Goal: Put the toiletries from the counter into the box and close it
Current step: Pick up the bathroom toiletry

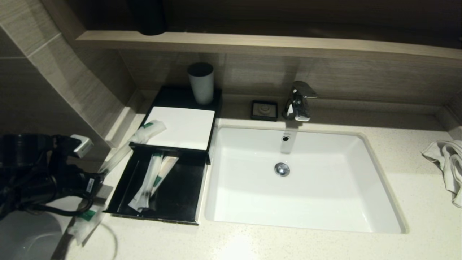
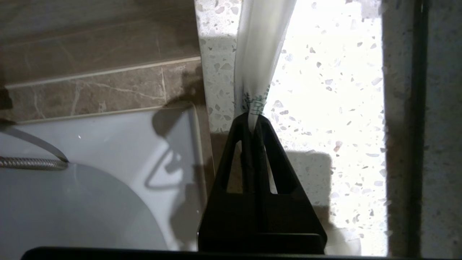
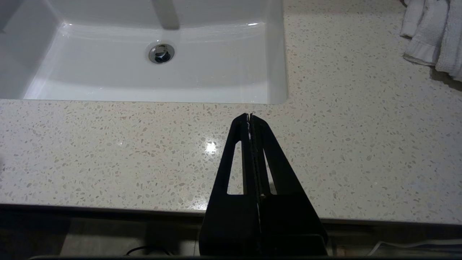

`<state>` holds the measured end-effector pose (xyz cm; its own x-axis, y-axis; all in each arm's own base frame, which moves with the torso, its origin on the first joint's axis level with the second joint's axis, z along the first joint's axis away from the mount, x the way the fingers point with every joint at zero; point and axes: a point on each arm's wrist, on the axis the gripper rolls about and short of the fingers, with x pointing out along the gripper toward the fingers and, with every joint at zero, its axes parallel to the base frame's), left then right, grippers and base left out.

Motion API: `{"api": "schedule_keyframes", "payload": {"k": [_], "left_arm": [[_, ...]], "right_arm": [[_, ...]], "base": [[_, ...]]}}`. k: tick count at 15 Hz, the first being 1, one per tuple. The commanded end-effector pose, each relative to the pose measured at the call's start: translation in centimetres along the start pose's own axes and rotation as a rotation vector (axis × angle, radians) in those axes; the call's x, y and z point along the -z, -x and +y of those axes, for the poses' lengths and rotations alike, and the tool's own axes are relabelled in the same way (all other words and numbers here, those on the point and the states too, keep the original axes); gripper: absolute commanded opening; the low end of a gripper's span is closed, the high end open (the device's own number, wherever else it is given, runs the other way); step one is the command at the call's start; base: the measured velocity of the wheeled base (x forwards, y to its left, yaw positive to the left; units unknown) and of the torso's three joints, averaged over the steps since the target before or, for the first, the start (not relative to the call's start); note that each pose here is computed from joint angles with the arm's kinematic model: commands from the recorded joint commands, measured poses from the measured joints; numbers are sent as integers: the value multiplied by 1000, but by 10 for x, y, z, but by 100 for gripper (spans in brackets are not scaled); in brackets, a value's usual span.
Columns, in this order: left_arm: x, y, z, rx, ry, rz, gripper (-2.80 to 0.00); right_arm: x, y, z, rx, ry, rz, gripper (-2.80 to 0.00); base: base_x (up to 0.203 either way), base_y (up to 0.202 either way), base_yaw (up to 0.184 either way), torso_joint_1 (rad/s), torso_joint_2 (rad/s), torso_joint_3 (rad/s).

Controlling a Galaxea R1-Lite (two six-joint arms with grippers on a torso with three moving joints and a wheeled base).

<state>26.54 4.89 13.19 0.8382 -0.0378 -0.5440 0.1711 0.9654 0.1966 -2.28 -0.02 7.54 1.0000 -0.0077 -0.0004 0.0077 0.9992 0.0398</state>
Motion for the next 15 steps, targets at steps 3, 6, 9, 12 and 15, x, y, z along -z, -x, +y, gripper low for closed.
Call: {"api": "schedule_keyframes", "payload": {"k": [3,6,9,12,15], "left_arm": [[1,3,-2,-3,-7,-23,-280],[1,5,-3,-9,-12,-51,-280],[-3,10,-2,-21,-18,-85,-280],[-11,21,-4,-28,-20,-129,-280],[-18,31,-5,-37,-26,-168,-280]], "right_arm": [[0,0,0,0,0,1,-280],[0,0,0,0,0,1,-280],[0,0,0,0,0,1,-280],[0,0,0,0,0,1,-280],[0,0,0,0,0,1,-280]], "base": [[0,0,0,0,0,0],[0,0,0,0,0,0],[0,0,0,0,0,0],[0,0,0,0,0,0],[0,0,0,0,0,0]]}}
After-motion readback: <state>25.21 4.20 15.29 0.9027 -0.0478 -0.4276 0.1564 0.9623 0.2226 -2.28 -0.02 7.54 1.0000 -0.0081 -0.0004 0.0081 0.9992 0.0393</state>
